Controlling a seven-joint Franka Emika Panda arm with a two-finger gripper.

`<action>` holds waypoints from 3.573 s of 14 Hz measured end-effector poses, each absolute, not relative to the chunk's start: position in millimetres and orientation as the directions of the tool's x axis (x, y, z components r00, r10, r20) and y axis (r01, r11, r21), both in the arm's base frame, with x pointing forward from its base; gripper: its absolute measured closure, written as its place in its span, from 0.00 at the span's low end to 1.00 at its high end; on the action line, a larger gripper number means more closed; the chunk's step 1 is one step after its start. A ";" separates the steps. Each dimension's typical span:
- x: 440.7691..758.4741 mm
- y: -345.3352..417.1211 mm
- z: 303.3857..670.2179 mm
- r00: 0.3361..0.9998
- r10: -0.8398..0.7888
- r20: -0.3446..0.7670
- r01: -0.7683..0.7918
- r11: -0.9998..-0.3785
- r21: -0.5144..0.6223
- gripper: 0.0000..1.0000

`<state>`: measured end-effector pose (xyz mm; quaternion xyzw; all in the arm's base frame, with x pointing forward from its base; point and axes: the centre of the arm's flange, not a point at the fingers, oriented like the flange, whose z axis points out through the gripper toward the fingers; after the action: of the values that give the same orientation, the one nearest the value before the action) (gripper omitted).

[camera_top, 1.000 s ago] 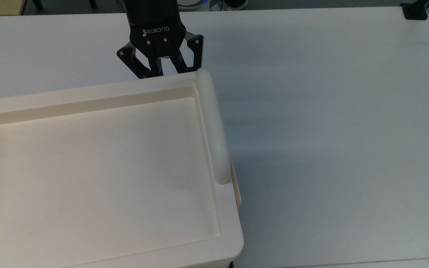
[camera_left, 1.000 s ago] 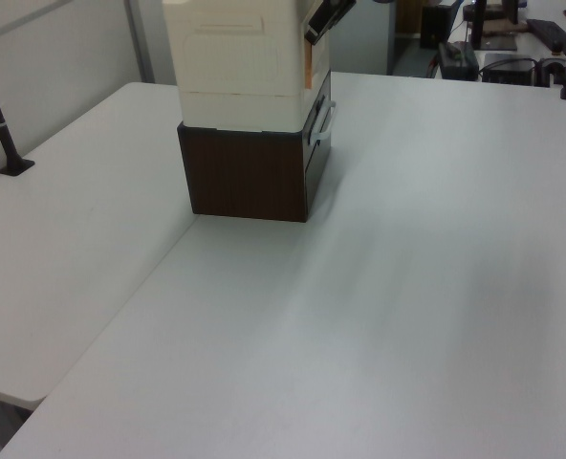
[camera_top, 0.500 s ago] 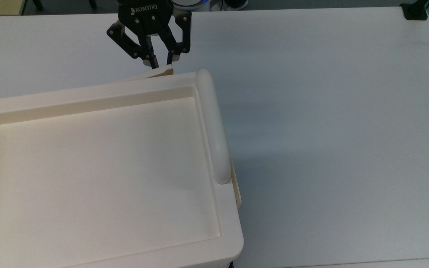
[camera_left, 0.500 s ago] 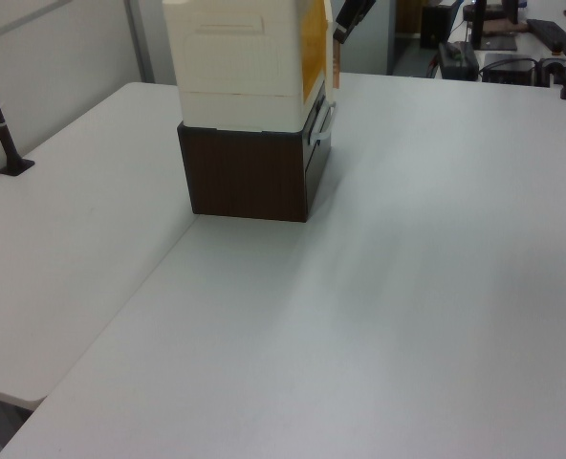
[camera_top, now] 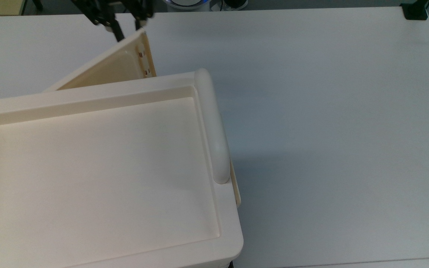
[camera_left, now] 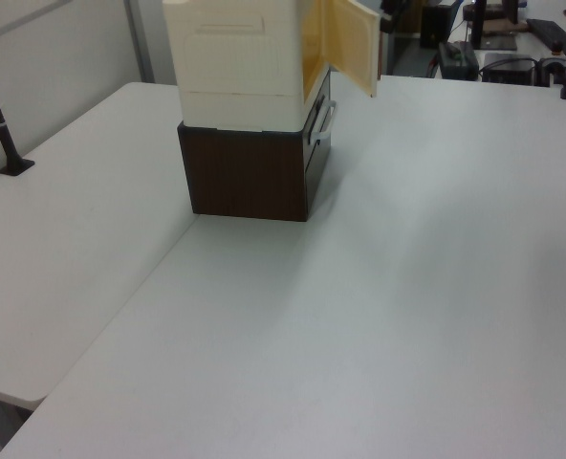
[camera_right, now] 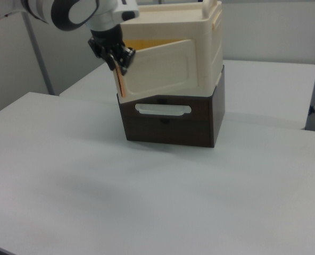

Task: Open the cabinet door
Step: 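Pull the door edge outward, swinging the door open on its hinge, then release the door and withdraw the gripper away from the cabinet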

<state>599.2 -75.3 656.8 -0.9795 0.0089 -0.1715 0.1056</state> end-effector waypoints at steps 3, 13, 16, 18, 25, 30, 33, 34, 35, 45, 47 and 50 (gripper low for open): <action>569.4 -139.3 658.3 0.961 -0.032 0.274 0.023 -0.980 -0.197 0.21; 500.1 -268.4 685.9 0.944 -0.197 0.266 -0.175 -0.979 -0.103 0.00; 506.9 -247.9 710.5 0.913 -0.241 0.328 -0.193 -0.966 -0.173 0.00; 525.7 -216.4 717.0 0.894 -0.268 0.358 -0.208 -0.958 -0.197 0.00; 583.6 -188.7 661.9 0.916 -0.233 0.326 -0.194 -0.970 -0.149 0.00; 570.0 -223.4 663.4 0.913 -0.239 0.331 -0.213 -0.970 -0.114 0.00; 547.4 -223.4 686.7 0.926 -0.215 0.310 -0.213 -0.976 -0.042 0.00; 534.5 -223.2 696.4 0.936 -0.206 0.286 -0.214 -0.977 -0.001 0.00; 522.4 -220.3 706.3 0.943 -0.199 0.267 -0.212 -0.977 0.023 0.00; 537.5 -38.8 687.8 0.988 -0.116 0.104 -0.114 -0.993 -0.027 0.00; 546.1 -20.8 669.2 0.994 -0.085 0.070 -0.083 -0.996 -0.022 0.00; 563.3 -21.7 649.9 0.995 -0.060 0.083 -0.059 -0.998 -0.013 0.00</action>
<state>563.3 -21.7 649.9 -0.9987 0.0299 -0.0415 0.0054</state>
